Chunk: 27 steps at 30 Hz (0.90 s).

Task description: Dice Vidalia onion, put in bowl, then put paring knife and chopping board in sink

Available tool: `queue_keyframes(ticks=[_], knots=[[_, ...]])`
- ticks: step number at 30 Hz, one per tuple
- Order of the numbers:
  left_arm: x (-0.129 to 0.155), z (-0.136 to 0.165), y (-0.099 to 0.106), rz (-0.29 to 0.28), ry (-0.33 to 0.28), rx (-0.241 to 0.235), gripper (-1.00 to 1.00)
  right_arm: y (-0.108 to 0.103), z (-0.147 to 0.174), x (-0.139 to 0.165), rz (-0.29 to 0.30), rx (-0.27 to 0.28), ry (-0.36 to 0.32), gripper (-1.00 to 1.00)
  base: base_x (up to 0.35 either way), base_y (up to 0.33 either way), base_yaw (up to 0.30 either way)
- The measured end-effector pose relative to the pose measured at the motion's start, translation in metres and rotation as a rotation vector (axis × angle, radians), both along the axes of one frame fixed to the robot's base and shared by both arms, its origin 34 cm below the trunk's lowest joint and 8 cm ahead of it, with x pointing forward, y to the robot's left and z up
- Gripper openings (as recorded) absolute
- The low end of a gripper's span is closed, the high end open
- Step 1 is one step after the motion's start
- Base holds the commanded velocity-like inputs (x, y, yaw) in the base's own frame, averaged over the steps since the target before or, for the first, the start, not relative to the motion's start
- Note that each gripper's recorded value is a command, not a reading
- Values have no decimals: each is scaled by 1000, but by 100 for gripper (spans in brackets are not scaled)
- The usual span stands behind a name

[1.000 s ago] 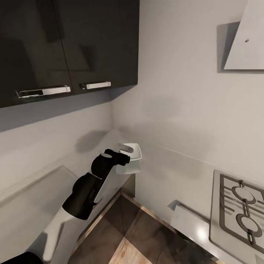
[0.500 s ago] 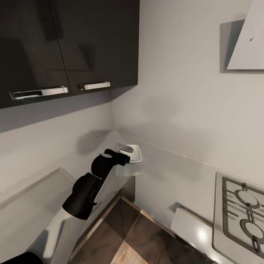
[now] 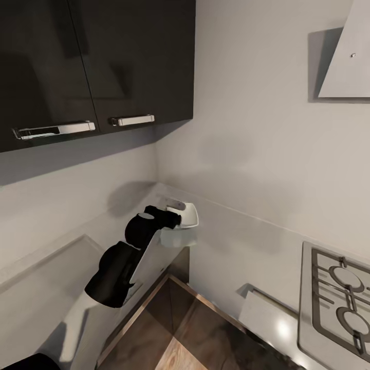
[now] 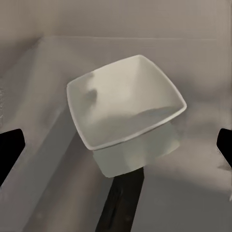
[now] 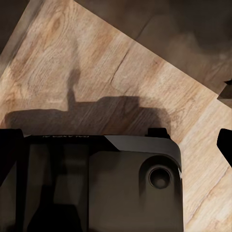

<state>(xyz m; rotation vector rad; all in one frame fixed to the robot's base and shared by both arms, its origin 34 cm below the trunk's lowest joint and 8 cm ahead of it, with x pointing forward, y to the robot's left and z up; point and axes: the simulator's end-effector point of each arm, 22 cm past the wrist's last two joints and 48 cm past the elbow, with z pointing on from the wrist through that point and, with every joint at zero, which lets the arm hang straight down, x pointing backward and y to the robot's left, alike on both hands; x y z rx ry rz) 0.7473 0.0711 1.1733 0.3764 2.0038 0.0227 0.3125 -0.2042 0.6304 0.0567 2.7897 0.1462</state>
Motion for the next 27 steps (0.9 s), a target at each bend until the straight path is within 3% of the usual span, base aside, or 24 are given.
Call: queue_keyframes(ticks=[4,8,27], knots=[[14,21,43,105,-35,-103,100,0,0,0,0,0,0,100,0,0,0],[24,31,70,168,-76,-172,100,0,0,0,0,0,0,100,0,0,0],[32,20,76,186,-74,-190,100,0,-2,-4,0,0,10,100,0,0,0]])
